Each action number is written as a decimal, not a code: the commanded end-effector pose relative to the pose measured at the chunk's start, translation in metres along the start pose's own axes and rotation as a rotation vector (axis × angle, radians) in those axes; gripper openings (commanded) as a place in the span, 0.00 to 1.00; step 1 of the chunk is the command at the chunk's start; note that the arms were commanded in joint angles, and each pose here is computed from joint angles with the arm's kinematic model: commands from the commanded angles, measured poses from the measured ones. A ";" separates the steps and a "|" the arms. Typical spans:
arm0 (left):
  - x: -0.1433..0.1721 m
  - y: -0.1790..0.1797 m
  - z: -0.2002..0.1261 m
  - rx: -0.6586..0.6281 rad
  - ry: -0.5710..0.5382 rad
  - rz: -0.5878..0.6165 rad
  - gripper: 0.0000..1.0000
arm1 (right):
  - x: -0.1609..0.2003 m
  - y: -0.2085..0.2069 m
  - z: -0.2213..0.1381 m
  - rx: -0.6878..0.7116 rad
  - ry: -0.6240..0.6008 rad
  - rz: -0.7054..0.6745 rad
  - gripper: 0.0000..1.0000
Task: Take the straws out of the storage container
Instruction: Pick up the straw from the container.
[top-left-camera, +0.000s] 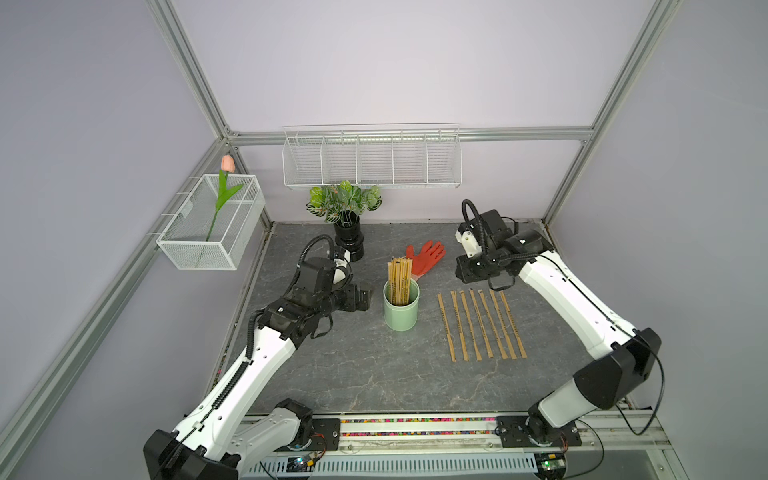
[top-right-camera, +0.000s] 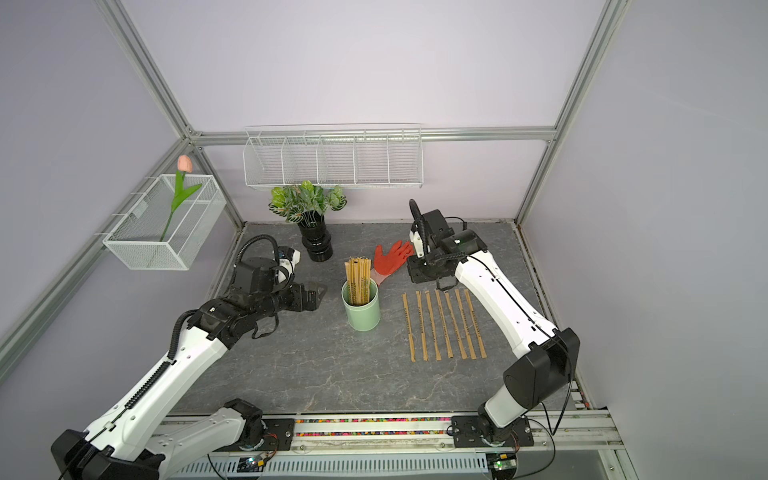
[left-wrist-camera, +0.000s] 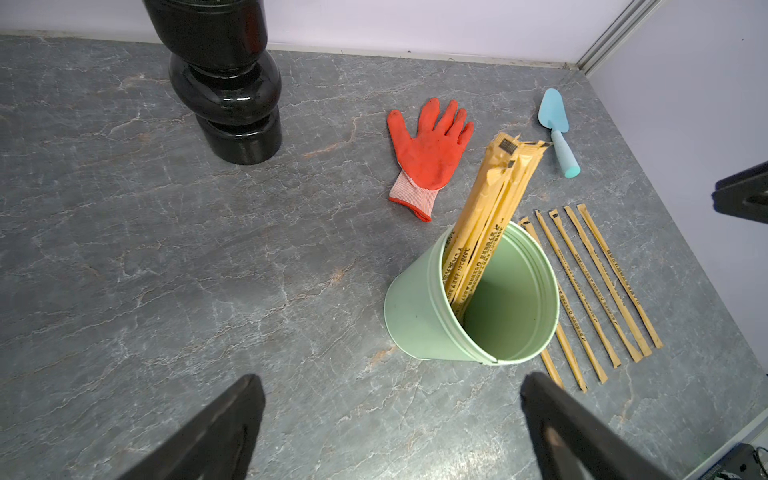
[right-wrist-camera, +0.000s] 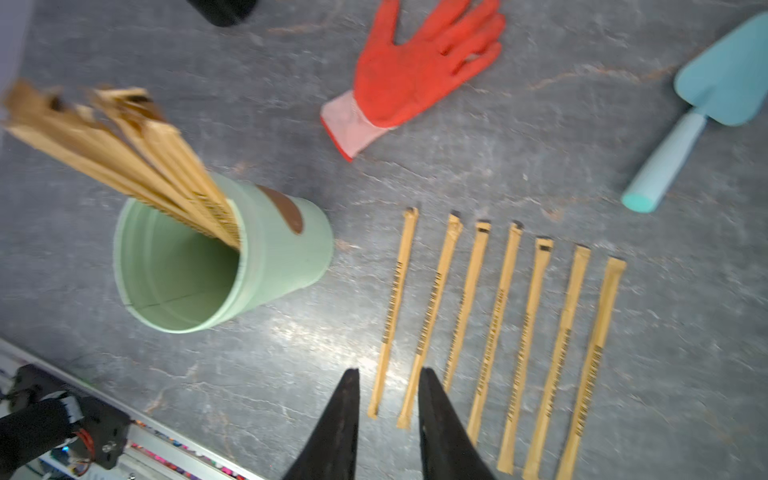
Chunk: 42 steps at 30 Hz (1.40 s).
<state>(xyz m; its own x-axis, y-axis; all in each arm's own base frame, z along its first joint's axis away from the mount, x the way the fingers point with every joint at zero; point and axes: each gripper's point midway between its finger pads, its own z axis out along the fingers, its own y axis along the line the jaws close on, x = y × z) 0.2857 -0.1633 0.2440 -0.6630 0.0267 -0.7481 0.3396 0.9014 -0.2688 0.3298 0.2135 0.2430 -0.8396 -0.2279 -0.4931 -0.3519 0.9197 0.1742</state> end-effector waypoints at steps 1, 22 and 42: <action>-0.004 0.002 -0.008 -0.019 -0.024 0.009 1.00 | -0.020 0.046 0.004 -0.094 -0.106 -0.023 0.30; -0.007 0.005 -0.012 -0.039 -0.041 0.007 1.00 | -0.028 0.152 0.084 -0.203 -0.045 -0.177 0.32; -0.006 0.003 -0.010 -0.029 -0.033 0.007 1.00 | -0.026 0.155 0.106 -0.195 0.007 -0.174 0.26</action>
<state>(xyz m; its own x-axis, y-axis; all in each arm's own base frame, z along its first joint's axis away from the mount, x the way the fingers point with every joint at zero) 0.2865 -0.1551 0.2515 -0.6373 0.0125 -0.7705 0.3157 0.9163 -0.2463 0.3449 0.3926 0.1953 -0.7519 -0.3769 -0.5409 -0.5672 0.7880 0.2394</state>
